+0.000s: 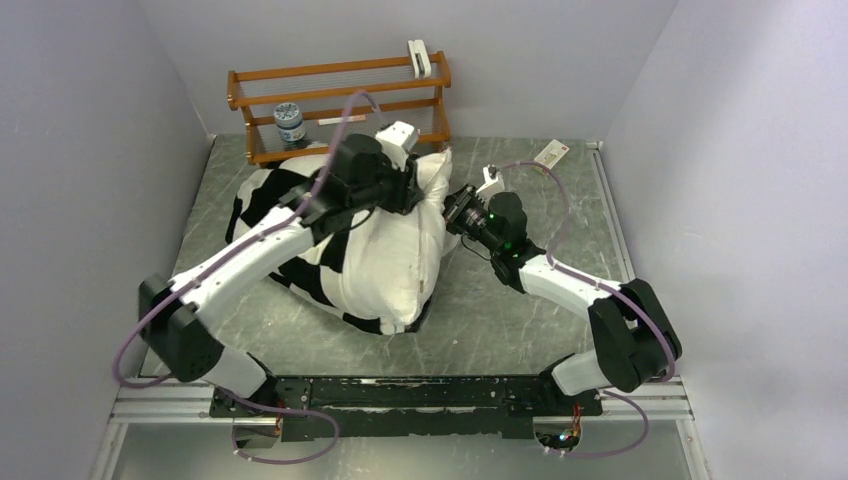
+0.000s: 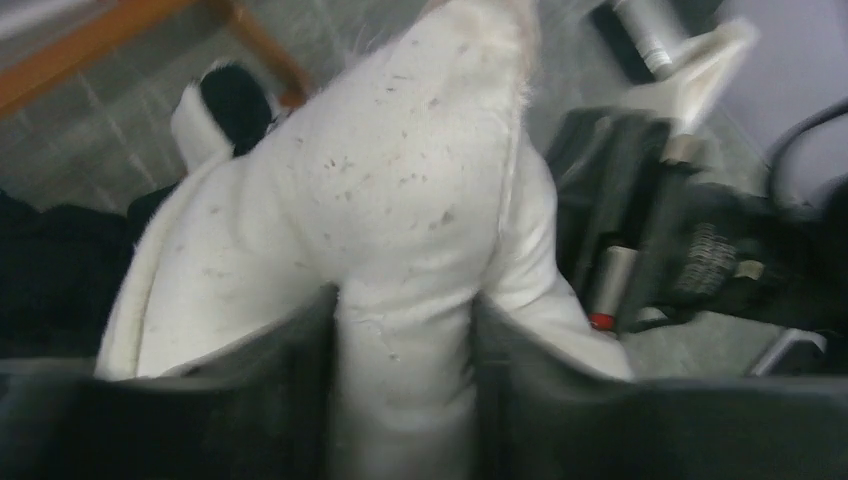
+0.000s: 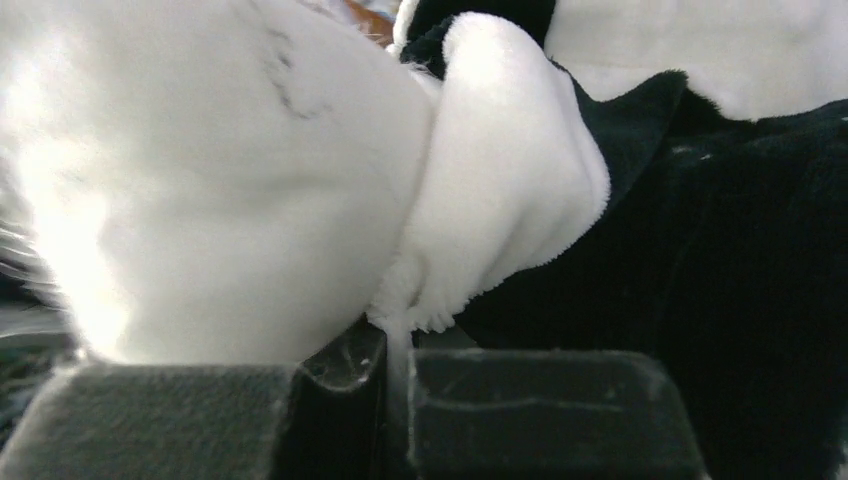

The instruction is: Put the pillow into the pillowcase

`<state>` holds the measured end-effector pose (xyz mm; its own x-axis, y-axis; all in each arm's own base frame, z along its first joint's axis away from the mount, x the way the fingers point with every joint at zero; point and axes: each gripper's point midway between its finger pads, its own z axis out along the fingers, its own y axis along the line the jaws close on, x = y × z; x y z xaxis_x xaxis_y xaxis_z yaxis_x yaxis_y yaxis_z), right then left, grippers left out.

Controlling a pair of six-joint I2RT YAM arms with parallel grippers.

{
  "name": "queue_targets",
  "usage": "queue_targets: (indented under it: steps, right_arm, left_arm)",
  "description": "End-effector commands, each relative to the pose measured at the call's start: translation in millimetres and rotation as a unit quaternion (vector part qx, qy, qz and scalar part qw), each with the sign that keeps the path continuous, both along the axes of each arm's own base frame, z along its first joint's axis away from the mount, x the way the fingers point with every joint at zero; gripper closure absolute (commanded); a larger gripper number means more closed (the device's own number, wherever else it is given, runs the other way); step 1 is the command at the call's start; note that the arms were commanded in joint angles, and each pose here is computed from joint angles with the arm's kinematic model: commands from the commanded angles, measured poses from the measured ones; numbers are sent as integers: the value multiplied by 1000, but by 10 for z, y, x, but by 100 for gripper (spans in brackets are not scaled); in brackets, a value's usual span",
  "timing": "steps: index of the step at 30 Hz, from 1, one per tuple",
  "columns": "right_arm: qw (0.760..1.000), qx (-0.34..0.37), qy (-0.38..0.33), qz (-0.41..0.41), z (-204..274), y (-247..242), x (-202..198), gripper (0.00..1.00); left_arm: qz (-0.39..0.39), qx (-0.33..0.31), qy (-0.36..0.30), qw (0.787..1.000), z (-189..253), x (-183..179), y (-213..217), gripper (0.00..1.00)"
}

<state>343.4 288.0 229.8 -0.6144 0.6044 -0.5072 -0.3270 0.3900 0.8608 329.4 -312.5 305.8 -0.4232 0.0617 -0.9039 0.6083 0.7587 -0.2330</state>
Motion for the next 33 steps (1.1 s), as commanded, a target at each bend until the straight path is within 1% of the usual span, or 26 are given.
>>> queue_targets:
  steps: [1,2,3,6,9,10,13,16,19,20,22,24,27,28,31,33]
  right_arm:
    - [998,-57,-25,-14,96,-66,93,100]
    - [997,-66,-20,-30,65,-185,129,100]
    - [996,-70,-16,-47,33,-307,154,100]
    - [995,-61,-17,-80,47,-622,214,100]
    - [996,-24,-34,-84,230,-857,254,100]
    - [995,-9,-44,-87,318,-932,258,100]
    - [990,35,-104,-86,678,-1076,208,100]
    - [983,53,-172,-35,1007,-970,64,100]
    - [967,79,-242,15,1231,-888,-225,100]
    - [962,77,-258,30,1262,-865,-302,100]
    - [958,62,-273,66,1253,-788,-405,100]
    - [953,55,-282,92,1261,-739,-480,100]
    - [941,64,-302,137,1360,-648,-649,100]
    - [933,71,-318,150,1435,-621,-728,100]
    - [928,88,-317,174,1519,-535,-812,100]
    - [923,72,-309,217,1408,-349,-849,100]
  left_arm:
    - [50,205,117,970,-1581,-22,383,78]
    - [65,235,126,962,-1829,-40,516,91]
    - [71,255,134,955,-2046,-75,625,95]
    - [84,273,182,941,-2563,-183,834,95]
    - [87,275,209,934,-2853,-242,863,95]
    - [90,280,215,931,-2942,-253,880,95]
    - [95,287,234,924,-3184,-288,894,95]
    - [92,281,251,922,-3358,-299,827,95]
    - [89,283,254,921,-3451,-286,749,95]
    - [90,289,255,918,-3484,-278,738,95]
    - [92,300,258,914,-3579,-288,712,95]
    - [91,299,260,914,-3652,-288,659,95]
    - [85,305,270,910,-3800,-344,587,95]
    - [84,309,273,907,-3846,-361,575,95]
    - [84,304,276,908,-3918,-378,531,94]
    - [81,288,282,911,-3947,-391,469,94]
